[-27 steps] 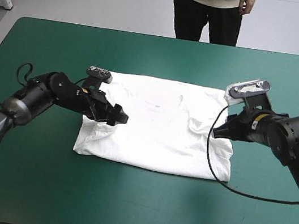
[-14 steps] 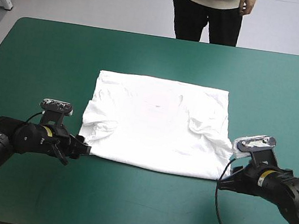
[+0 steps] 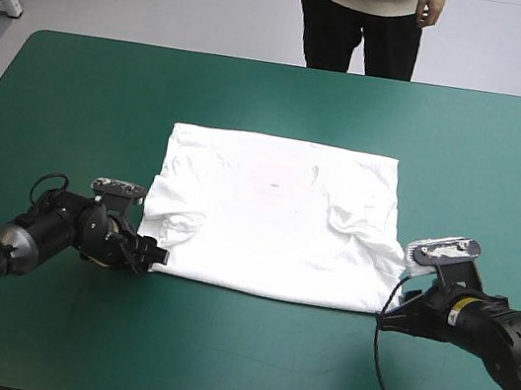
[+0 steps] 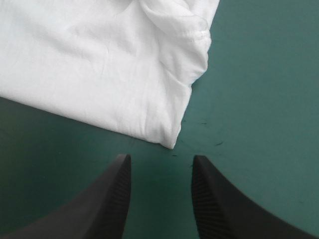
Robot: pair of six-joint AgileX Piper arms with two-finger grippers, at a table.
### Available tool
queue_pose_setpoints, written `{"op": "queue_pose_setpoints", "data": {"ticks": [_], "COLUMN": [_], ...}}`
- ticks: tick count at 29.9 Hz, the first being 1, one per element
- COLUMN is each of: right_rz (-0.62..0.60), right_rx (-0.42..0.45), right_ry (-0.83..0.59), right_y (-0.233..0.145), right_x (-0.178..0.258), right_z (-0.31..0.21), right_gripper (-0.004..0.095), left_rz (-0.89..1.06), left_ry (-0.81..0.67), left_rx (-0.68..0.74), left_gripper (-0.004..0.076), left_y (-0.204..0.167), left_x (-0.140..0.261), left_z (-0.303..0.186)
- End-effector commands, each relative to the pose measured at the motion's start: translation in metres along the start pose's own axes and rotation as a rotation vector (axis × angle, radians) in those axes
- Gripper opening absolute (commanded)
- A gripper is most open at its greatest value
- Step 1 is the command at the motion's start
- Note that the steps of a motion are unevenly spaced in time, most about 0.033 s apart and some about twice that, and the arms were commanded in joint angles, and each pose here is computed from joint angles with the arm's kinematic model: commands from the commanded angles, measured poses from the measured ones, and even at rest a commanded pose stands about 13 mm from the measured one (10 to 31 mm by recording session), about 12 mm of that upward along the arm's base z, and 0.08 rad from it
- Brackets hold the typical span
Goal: Fold the cloth
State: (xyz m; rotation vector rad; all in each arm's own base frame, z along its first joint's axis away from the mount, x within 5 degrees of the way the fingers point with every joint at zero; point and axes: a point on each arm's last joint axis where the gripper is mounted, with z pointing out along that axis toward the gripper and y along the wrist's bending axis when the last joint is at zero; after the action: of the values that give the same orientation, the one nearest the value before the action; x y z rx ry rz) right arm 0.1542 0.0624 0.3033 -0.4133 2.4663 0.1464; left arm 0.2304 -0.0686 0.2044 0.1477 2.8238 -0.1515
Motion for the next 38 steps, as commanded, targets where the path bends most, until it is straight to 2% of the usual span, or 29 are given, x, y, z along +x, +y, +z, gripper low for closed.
{"op": "queue_pose_setpoints", "data": {"ticks": [1, 7, 12, 16, 18, 20, 31, 35, 38], "right_rz": [-0.007, 0.053, 0.072, 0.079, 0.067, 0.069, 0.046, 0.015, 0.008], "right_rx": [0.005, 0.064, 0.068, 0.026, 0.043, 0.074, 0.068, 0.062, 0.059], "right_ry": [-0.086, -0.049, -0.019, 0.059, 0.085, 0.099, 0.233, 0.280, 0.294], "right_y": [-0.001, -0.007, -0.007, -0.002, -0.002, -0.004, -0.001, 0.000, 0.000], "right_x": [-0.010, -0.006, -0.005, -0.009, -0.012, -0.016, -0.017, -0.007, 0.003], "right_z": [-0.009, -0.009, -0.006, 0.014, 0.026, 0.040, 0.098, 0.112, 0.119], "right_gripper": [0.0372, 0.0372, 0.0386, 0.0462, 0.0490, 0.0491, 0.0484, 0.0351, 0.0186], "left_rz": [0.004, 0.038, 0.042, 0.042, 0.051, 0.055, 0.055, 0.055, 0.055], "left_ry": [0.057, 0.077, 0.084, 0.092, 0.092, 0.092, 0.084, 0.084, 0.084], "left_rx": [-0.009, -0.008, -0.008, -0.009, -0.010, -0.010, -0.009, -0.009, -0.009], "left_gripper": [0.0390, -0.0013, -0.0009, -0.0009, -0.0009, -0.0009, -0.0009, -0.0009, -0.0009], "left_y": [0.000, 0.000, 0.000, 0.000, 0.000, 0.000, 0.000, 0.000, 0.000], "left_x": [0.001, 0.002, 0.003, 0.004, 0.004, 0.004, 0.003, 0.003, 0.003], "left_z": [0.007, 0.008, 0.008, 0.008, 0.008, 0.008, 0.008, 0.008, 0.008]}}
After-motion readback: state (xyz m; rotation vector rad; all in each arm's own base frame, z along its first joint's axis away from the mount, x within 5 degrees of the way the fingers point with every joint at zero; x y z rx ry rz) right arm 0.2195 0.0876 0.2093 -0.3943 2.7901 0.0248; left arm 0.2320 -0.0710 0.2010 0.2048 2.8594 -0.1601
